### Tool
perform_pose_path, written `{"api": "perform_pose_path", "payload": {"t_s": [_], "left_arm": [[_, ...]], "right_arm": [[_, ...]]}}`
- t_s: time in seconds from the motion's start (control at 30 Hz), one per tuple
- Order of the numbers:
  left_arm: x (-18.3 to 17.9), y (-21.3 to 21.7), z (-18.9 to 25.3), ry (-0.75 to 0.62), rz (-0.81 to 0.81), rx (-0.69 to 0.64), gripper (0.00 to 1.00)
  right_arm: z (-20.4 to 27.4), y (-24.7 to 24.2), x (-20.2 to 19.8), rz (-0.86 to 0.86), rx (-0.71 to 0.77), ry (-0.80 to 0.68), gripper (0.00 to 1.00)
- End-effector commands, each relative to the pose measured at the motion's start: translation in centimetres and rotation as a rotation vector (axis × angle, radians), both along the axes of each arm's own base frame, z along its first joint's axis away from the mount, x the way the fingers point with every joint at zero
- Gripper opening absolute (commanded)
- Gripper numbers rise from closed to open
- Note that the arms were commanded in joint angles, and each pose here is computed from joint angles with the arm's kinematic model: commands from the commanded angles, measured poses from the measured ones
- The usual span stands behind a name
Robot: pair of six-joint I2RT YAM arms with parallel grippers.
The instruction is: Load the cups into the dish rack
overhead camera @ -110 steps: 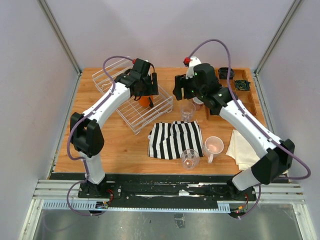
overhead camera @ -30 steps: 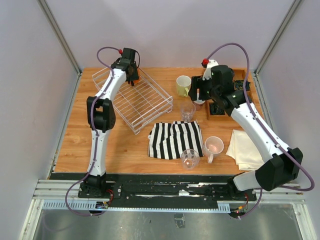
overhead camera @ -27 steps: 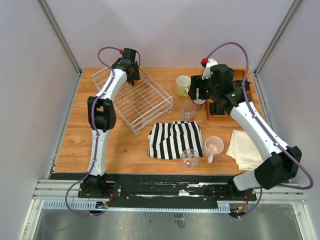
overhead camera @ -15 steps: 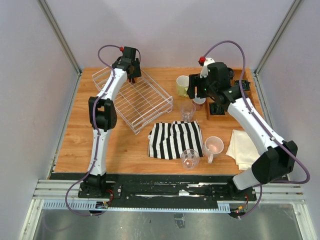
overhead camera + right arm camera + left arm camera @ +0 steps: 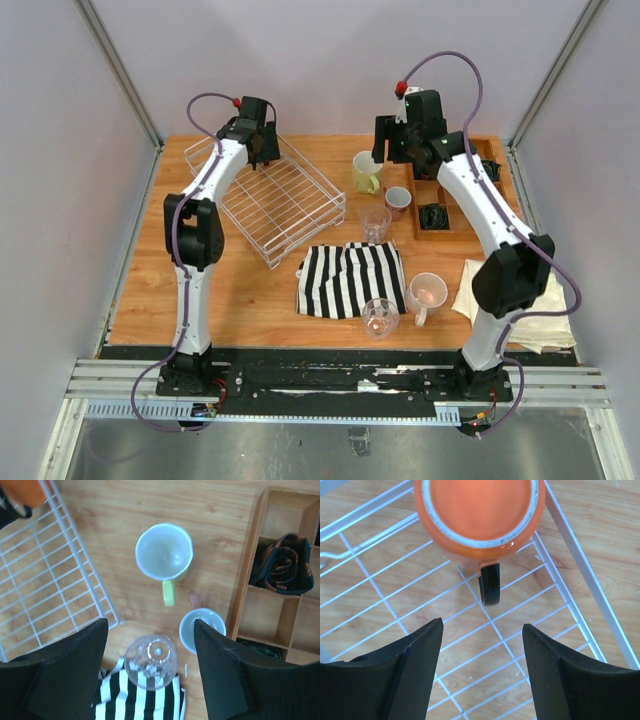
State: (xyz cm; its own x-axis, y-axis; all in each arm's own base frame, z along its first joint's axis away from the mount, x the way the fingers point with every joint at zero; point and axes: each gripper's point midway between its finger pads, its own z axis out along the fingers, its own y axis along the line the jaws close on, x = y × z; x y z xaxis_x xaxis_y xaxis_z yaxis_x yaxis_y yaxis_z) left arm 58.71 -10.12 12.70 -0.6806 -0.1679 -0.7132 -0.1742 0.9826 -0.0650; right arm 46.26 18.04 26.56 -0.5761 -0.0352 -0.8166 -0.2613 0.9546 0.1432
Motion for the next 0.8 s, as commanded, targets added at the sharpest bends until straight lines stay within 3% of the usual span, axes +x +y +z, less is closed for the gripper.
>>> {"api": "perform_pose_path", "payload": {"t_s": [0.0,0.2,0.27,0.57,0.77], "left_arm": [[-1.1,0.8,7.5,-0.133,0.034,-0.027,0.7],[-3.4,-0.9,11.3,-0.171,0.001,-0.166,0.71],[-4.2,-1.5,13.9,-0.243,-0.031,-0.218,0.71],[-9.4,-3.6,16.7,-0.427,-0.129,-0.43,0.72],[-11.6,-4.3,17.5,-0.423,-0.19,-0.459,0.74]], "right_arm": [[-1.4,-2.7,2.7,-0.166,0.026,0.091,0.7],[-5.4,-3.7,6.2,-0.224,0.018,0.199,0.69],[-6.3,-3.6,7.0,-0.224,0.027,0.212,0.69],[-9.3,-1.8,9.2,-0.21,0.091,0.246,0.67],[-10.5,-1.4,10.2,-0.221,0.115,0.243,0.66]]}}
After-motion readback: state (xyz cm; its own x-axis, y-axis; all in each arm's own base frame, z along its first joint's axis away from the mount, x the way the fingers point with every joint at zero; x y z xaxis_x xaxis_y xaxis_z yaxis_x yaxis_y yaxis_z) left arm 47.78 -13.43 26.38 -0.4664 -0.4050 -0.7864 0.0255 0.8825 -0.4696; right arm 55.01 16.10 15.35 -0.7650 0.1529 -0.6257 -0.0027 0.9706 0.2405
